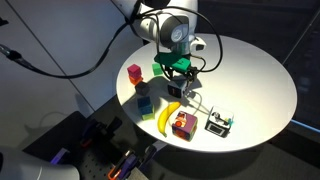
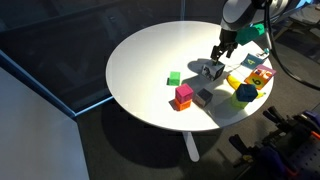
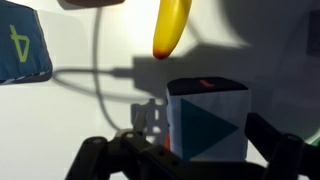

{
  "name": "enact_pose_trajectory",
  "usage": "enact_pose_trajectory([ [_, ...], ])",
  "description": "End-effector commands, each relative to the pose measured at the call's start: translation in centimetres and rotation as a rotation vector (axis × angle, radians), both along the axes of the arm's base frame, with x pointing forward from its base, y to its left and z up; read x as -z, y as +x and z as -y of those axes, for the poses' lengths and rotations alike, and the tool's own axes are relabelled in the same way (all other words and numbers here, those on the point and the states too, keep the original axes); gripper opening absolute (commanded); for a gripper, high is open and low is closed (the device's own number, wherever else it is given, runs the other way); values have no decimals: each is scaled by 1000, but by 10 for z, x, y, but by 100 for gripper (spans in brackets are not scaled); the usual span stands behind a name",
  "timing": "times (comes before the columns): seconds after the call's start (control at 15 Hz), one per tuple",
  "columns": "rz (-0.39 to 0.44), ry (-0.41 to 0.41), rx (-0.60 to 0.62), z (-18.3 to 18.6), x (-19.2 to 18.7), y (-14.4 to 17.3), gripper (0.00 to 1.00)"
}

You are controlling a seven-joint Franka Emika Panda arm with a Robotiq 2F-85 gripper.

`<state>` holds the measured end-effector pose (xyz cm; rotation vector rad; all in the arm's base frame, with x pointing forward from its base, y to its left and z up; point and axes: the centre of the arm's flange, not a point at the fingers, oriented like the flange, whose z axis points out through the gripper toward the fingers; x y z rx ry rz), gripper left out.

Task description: Pick up the square toy on the left and put it on top of the stack.

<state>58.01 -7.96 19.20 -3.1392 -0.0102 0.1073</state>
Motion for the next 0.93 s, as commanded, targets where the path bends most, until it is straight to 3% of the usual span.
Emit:
enact_pose_trajectory([
  [0.0, 26, 13, -26, -2, 3, 11, 100],
  [0.87, 22, 6, -45, -13, 19, 17, 100],
])
